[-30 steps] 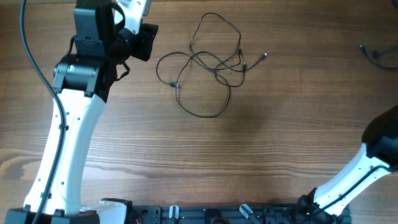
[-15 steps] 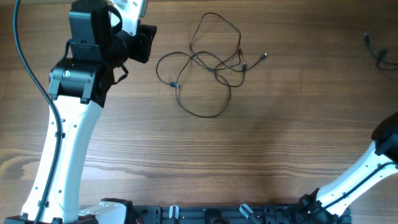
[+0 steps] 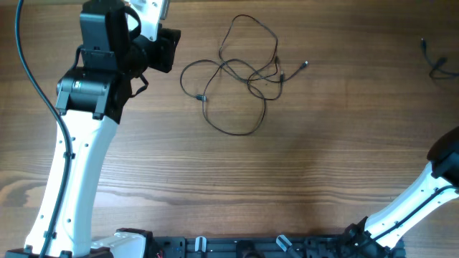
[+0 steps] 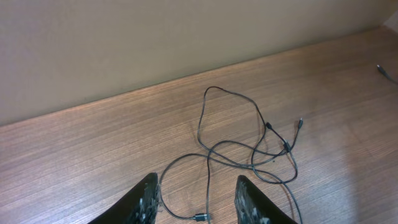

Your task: Untangle cables

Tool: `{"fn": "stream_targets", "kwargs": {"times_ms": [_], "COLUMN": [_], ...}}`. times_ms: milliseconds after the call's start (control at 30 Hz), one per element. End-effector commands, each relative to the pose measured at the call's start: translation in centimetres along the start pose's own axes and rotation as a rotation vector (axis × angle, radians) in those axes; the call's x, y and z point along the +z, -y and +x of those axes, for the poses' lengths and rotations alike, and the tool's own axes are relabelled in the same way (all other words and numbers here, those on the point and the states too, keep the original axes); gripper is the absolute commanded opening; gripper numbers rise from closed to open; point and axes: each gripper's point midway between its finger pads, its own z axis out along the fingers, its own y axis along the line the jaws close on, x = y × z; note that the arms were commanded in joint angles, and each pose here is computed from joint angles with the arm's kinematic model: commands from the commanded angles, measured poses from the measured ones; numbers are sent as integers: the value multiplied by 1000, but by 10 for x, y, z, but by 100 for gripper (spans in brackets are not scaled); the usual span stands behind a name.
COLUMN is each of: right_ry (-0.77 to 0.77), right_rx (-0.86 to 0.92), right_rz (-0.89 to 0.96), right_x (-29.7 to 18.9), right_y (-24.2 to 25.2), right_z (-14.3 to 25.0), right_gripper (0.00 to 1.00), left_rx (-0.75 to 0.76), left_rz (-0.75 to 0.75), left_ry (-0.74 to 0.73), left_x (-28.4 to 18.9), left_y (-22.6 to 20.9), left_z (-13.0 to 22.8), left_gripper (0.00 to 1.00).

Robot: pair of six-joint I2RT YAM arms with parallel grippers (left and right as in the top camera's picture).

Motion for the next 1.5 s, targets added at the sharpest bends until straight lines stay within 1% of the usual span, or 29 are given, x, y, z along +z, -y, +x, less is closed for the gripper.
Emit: {"fn": "stream_targets", "kwargs": {"times_ms": [0, 133, 167, 200, 233, 300, 400, 500, 667, 800, 900, 1033, 1167, 1233, 1333, 1467], "right_ry": [15, 14, 12, 11, 10, 4, 2, 31, 98, 159, 197, 244, 274, 267, 233, 166], "right_rx": [-27, -27, -26, -26, -27, -18, -16, 28, 62, 76, 96, 74, 10, -3, -29, -82], "right_rz": [-77, -88, -87, -88, -87, -87, -91, -99, -124, -148, -175, -219, -256, -243, -255, -312], "right_x": [1, 1, 1, 1, 1, 0, -8, -26, -81, -136, -175, -226, -263, -275, -286, -299], "right_y": [-16, -18, -18, -18, -18, -18, -21, -23, -28, -36, -44, -63, -83, -89, -102, -135], "right_z": [-6, -5, -5, -5, -4, -3, -6, -19, -49, -70, -80, -87, -86, -80, -66, -40], "right_gripper": [4, 4, 15, 53, 89, 99, 100, 99, 99, 99, 99, 100, 100, 100, 100, 99], "left_rx": [-11, -11, -10, -9, -8, -7, -5, -3, 11, 32, 79, 79, 81, 112, 132, 136], "left_rz": [10, 10, 9, 9, 9, 8, 7, 7, 5, 0, -2, -36, -73, -73, -83, -98], "left_ry": [21, 31, 33, 36, 40, 44, 52, 59, 65, 68, 66, 58, 51, 50, 59, 82], "left_x": [-10, -14, -15, -16, -18, -20, -24, -27, -30, -30, -30, -30, -31, -31, -31, -32], "left_y": [4, 5, 5, 5, 5, 6, 7, 7, 7, 7, 7, 1, -6, -5, -7, -9], "left_z": [-4, -6, -7, -8, -8, -9, -11, -13, -14, -15, -14, -13, -12, -12, -14, -20], "left_gripper": [41, 41, 41, 41, 41, 41, 41, 41, 41, 41, 40, 41, 36, 35, 35, 36]}}
